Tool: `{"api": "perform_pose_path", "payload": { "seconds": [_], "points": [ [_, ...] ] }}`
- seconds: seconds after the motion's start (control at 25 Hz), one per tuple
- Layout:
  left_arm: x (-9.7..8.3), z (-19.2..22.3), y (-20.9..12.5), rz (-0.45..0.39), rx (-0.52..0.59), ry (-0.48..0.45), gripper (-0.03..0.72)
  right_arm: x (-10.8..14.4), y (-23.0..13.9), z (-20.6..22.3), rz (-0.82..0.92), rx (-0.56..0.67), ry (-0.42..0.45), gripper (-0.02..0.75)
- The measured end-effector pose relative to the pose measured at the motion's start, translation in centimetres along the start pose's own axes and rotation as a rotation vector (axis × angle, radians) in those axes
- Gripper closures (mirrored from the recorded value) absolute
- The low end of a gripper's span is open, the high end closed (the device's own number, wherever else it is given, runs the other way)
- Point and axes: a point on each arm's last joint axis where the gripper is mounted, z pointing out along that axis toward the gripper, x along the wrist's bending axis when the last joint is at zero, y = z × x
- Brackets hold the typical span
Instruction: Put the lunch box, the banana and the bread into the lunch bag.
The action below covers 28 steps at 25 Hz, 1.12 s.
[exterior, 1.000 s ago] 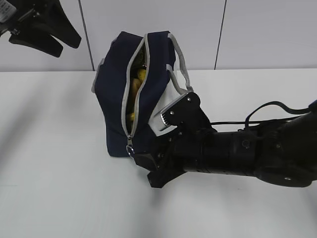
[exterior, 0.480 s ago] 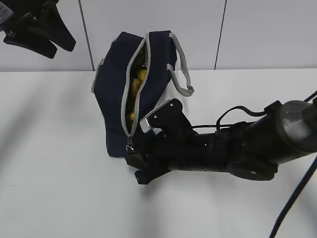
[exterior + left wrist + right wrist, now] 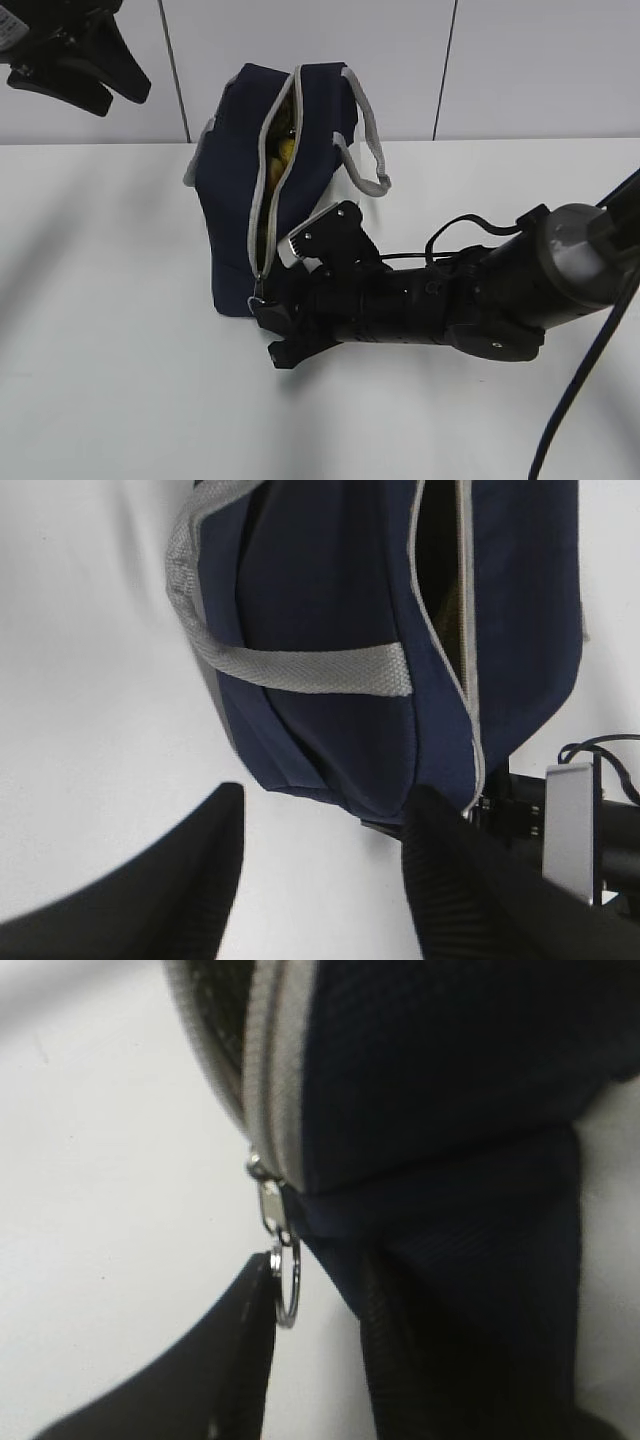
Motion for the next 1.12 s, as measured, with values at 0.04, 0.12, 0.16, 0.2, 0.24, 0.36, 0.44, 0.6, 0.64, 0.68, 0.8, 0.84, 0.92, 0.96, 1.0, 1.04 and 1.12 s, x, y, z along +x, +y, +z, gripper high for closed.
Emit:
{"api": "perform_pose_path", "payload": {
  "seconds": [0.04,0.12,0.16,0.2,0.24,0.36,0.44,0.6,0.64,0.68,0.8,0.84,0.92,0.96,1.0,1.04,1.12],
  "points": [
    [0.01,0.00,0.02,0.000,-0.002,0.001,0.319,-0.07,-0.09,0.02,0.003,0.002,-0.001,0.524],
    [0.01,0.00,0.04,0.000,-0.004,0.002,0.319,0.00,-0.13,0.02,0.006,0.006,0.007,0.526],
    [0.03,0.00,0.04,0.001,-0.005,0.003,0.319,0.07,-0.17,0.01,0.004,0.011,0.016,0.526],
    [0.03,0.00,0.04,0.001,-0.005,0.003,0.319,0.15,-0.21,0.01,0.005,0.015,0.024,0.526],
    [0.03,0.00,0.04,0.001,-0.005,0.003,0.319,0.20,-0.25,0.01,0.004,0.019,0.031,0.526],
    [0.03,0.00,0.04,0.001,-0.005,0.003,0.319,0.26,-0.28,0.00,0.001,0.022,0.037,0.526],
    [0.03,0.00,0.04,0.001,-0.005,0.003,0.319,0.29,-0.30,0.00,0.000,0.024,0.040,0.526],
    [0.03,0.00,0.04,0.001,-0.005,0.003,0.319,0.64,-0.50,-0.03,-0.019,0.045,0.079,0.526],
    [0.03,0.00,0.04,0.001,-0.005,0.003,0.319,0.69,-0.54,-0.04,-0.025,0.049,0.085,0.526],
    [0.03,0.00,0.04,0.001,-0.005,0.003,0.319,0.72,-0.55,-0.04,-0.025,0.049,0.089,0.526],
    [0.04,0.00,0.04,0.001,-0.004,0.004,0.319,0.76,-0.50,-0.04,-0.021,0.043,0.094,0.526],
    [0.04,0.00,0.04,0.001,-0.004,0.004,0.319,0.73,-0.47,-0.03,-0.015,0.041,0.090,0.526],
    [0.04,0.00,0.04,0.001,-0.004,0.004,0.319,0.65,-0.42,-0.02,-0.010,0.035,0.081,0.526],
    [0.04,0.00,0.04,0.001,-0.004,0.004,0.319,0.60,-0.38,-0.02,-0.008,0.031,0.074,0.526],
    [0.04,0.00,0.04,0.001,-0.004,0.004,0.319,0.52,-0.33,-0.01,-0.010,0.026,0.066,0.526],
    [0.04,0.00,0.04,0.001,-0.004,0.004,0.319,0.44,-0.28,0.00,-0.007,0.020,0.057,0.526],
    [0.05,0.00,0.04,0.002,-0.004,0.005,0.319,0.34,-0.22,0.01,-0.009,0.014,0.046,0.526]
  ]
}}
